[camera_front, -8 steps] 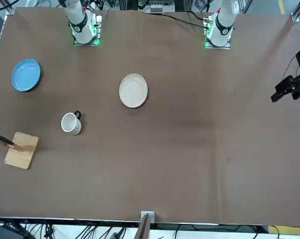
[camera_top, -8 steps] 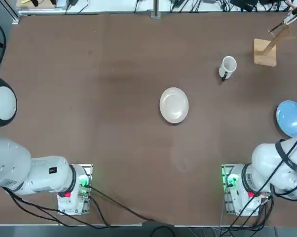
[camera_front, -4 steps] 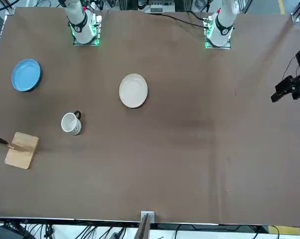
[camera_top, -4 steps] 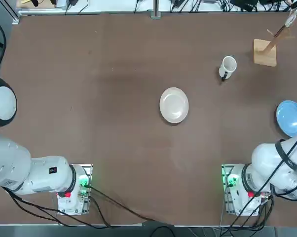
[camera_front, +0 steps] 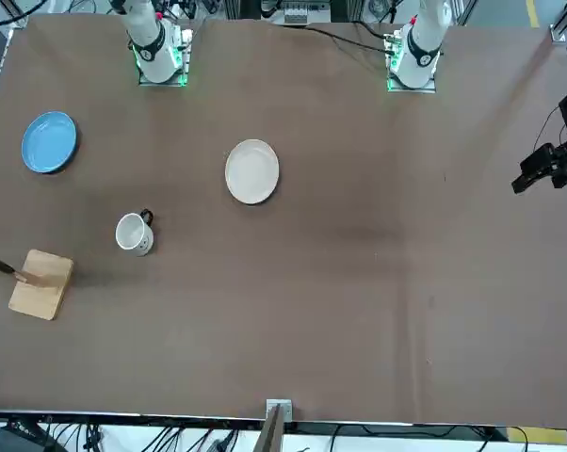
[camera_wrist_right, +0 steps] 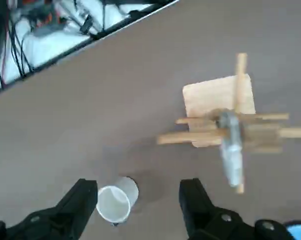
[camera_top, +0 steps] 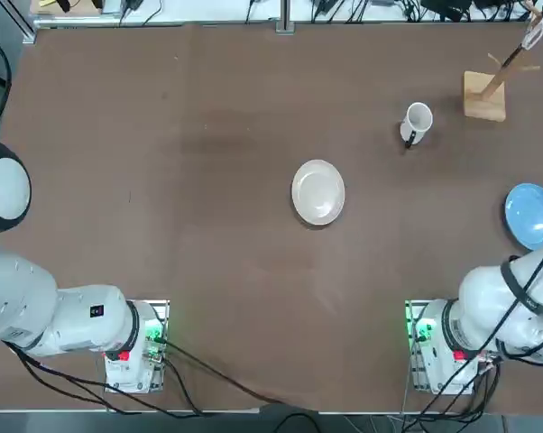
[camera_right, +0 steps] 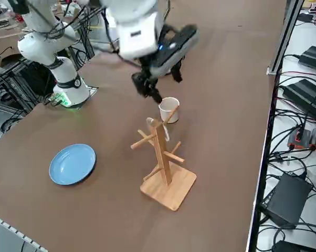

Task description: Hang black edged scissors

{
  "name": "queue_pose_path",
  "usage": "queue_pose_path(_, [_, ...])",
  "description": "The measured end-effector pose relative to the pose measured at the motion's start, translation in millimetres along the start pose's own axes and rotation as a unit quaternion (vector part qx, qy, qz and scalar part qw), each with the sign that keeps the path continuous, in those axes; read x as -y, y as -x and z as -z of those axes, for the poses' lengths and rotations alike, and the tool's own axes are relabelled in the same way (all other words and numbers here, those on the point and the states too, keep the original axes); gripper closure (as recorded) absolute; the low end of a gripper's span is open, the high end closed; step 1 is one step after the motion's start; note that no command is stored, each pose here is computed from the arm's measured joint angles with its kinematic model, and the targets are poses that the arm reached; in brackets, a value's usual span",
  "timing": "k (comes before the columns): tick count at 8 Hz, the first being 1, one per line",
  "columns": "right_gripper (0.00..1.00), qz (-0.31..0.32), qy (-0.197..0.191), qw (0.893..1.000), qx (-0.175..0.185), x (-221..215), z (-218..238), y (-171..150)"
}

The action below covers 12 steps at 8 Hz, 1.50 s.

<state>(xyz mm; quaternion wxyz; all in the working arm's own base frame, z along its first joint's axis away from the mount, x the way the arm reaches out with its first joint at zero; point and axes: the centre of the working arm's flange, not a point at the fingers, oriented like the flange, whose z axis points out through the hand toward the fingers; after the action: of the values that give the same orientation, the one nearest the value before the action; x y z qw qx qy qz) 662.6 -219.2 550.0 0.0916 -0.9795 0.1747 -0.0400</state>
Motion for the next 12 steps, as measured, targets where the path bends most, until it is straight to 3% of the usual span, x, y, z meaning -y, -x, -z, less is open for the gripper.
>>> queue_pose_path(2, [0.0,0.052,0.045,0.998,0.008,61.7,26.4,24.2])
queue_pose_path(5, [0.0,0.1,0.075,0.992,0.024,120.6,55.9,62.0])
queue_pose_path(8, [0.0,0.125,0.093,0.987,0.049,146.5,56.8,102.5])
queue_pose_path(12, [0.0,0.155,0.107,0.979,0.073,163.7,65.3,183.0])
